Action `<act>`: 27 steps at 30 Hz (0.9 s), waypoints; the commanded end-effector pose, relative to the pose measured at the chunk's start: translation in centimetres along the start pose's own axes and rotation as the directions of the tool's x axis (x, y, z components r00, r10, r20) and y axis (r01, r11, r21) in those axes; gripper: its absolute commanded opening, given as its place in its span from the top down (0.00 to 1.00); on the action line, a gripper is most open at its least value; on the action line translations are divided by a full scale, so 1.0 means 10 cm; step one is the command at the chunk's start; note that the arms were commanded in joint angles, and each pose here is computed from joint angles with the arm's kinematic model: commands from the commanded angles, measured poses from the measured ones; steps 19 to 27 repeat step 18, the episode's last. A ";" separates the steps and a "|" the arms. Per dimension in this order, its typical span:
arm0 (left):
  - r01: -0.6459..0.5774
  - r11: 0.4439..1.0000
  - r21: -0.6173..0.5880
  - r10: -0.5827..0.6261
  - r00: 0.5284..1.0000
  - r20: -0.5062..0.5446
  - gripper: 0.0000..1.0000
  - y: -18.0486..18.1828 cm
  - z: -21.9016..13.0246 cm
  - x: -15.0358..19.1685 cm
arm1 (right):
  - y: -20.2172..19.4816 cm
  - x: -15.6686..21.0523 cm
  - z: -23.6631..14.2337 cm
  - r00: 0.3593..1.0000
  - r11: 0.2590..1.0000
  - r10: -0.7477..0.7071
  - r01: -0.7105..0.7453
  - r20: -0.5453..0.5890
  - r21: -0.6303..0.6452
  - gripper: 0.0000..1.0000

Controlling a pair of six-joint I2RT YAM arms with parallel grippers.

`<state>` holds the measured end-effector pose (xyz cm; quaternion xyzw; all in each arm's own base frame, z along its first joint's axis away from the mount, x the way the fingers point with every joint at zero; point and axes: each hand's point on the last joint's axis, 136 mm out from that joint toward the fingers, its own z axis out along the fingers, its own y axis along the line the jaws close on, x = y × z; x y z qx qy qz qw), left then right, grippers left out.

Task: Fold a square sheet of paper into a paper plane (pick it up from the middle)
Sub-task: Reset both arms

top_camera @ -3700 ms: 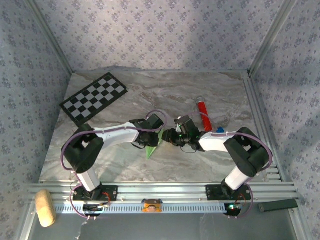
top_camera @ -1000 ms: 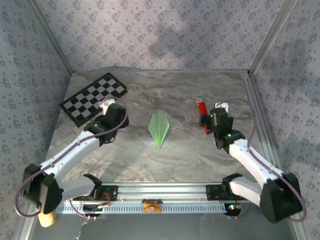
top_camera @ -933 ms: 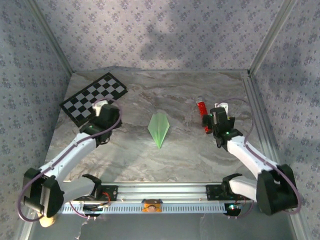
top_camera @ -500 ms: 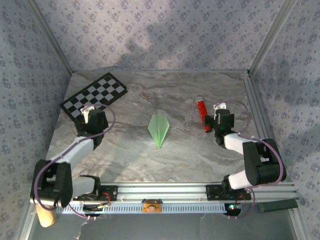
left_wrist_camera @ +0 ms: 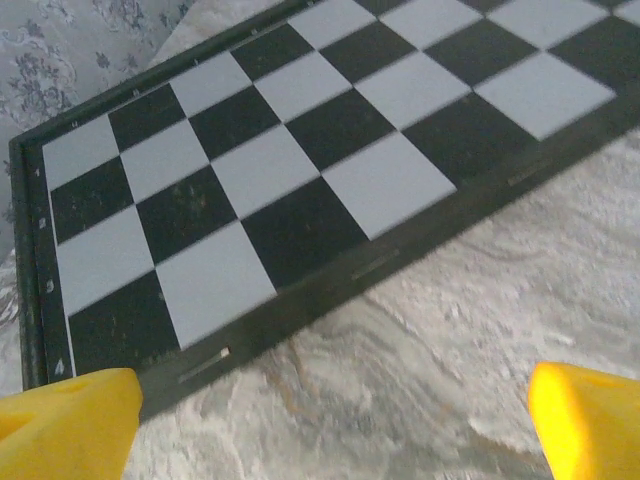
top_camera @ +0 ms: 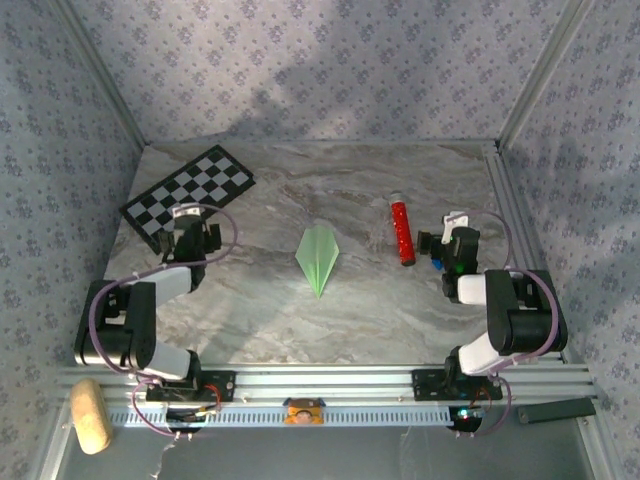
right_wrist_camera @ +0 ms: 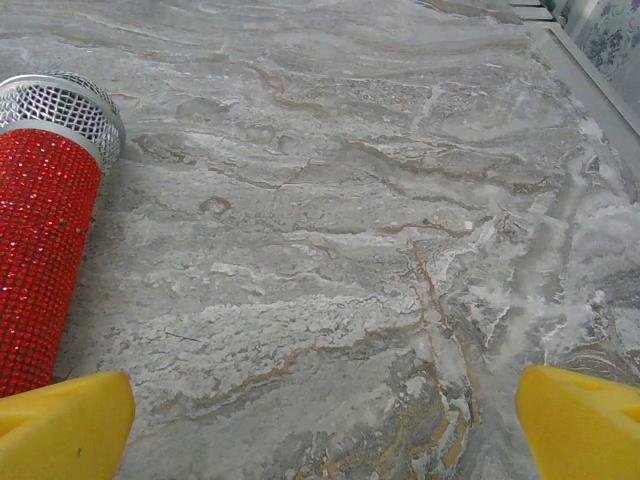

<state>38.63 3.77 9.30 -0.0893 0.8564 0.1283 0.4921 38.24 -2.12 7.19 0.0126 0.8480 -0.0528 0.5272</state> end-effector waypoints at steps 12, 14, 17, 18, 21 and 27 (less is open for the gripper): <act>0.056 0.989 0.135 -0.074 0.988 0.133 0.00 -0.09 0.05 -0.01 | -0.02 -0.13 0.02 0.999 1.000 0.024 -0.024 0.038 -0.001 0.00; 0.055 0.989 0.134 -0.074 0.988 0.137 0.00 -0.09 0.05 -0.01 | -0.01 -0.12 0.02 0.999 1.000 0.024 -0.024 0.037 -0.002 0.00; 0.054 0.989 0.134 -0.072 0.988 0.135 0.00 -0.09 0.05 -0.01 | -0.02 -0.13 0.02 0.999 1.000 0.025 -0.025 0.039 -0.002 0.00; 0.054 0.990 0.134 -0.073 0.988 0.139 0.00 -0.09 0.05 -0.01 | -0.02 -0.13 0.02 0.999 1.000 0.024 -0.024 0.039 -0.001 0.00; 0.054 0.990 0.134 -0.073 0.988 0.139 0.00 -0.09 0.05 -0.01 | -0.02 -0.13 0.02 0.999 1.000 0.024 -0.024 0.039 -0.001 0.00; 0.054 0.990 0.134 -0.073 0.988 0.139 0.00 -0.09 0.05 -0.01 | -0.02 -0.13 0.02 0.999 1.000 0.024 -0.024 0.039 -0.001 0.00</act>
